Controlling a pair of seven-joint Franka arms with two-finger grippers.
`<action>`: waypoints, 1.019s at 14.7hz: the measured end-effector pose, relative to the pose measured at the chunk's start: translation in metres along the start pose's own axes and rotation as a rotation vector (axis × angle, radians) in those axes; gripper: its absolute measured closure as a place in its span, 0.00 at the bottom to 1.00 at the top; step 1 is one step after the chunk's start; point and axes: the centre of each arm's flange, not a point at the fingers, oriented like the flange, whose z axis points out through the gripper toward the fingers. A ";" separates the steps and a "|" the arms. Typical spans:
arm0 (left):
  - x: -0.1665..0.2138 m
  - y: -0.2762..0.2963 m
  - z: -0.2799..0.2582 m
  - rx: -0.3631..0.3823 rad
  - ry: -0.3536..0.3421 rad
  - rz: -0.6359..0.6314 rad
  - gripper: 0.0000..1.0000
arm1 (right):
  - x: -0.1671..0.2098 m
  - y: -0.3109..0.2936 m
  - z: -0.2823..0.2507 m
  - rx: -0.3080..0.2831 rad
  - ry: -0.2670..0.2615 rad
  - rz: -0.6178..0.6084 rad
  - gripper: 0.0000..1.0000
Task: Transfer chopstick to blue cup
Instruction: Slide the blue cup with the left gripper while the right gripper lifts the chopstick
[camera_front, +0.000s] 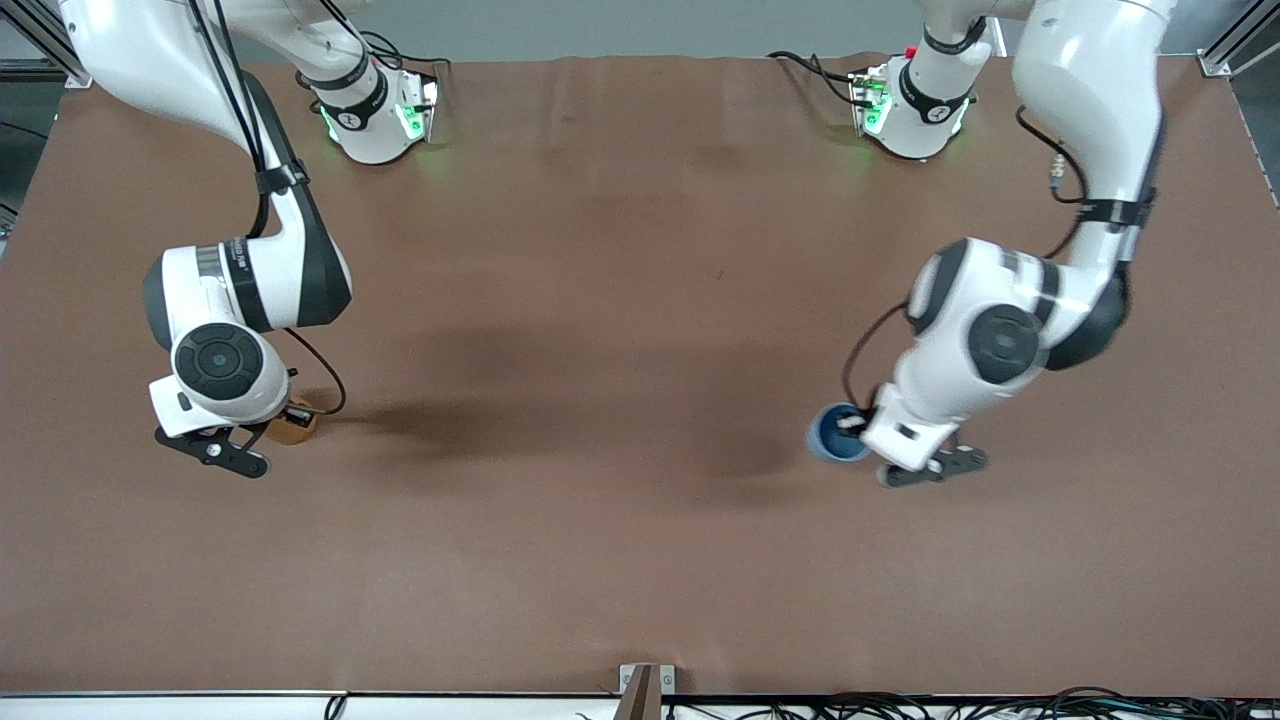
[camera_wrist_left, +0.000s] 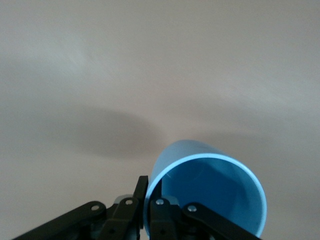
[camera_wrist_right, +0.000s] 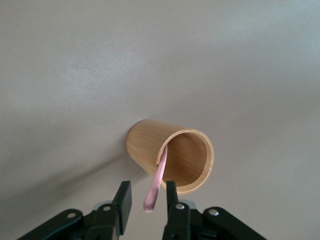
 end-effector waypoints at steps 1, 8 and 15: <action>-0.019 0.025 0.004 -0.001 -0.006 -0.029 0.95 | 0.000 0.000 0.000 -0.001 0.000 0.004 0.74; -0.106 0.136 0.055 0.009 -0.046 -0.158 0.95 | 0.005 0.004 -0.005 -0.002 0.014 0.023 0.89; -0.116 0.153 0.081 0.034 -0.022 -0.173 0.95 | 0.011 0.030 -0.041 0.005 0.031 0.065 0.91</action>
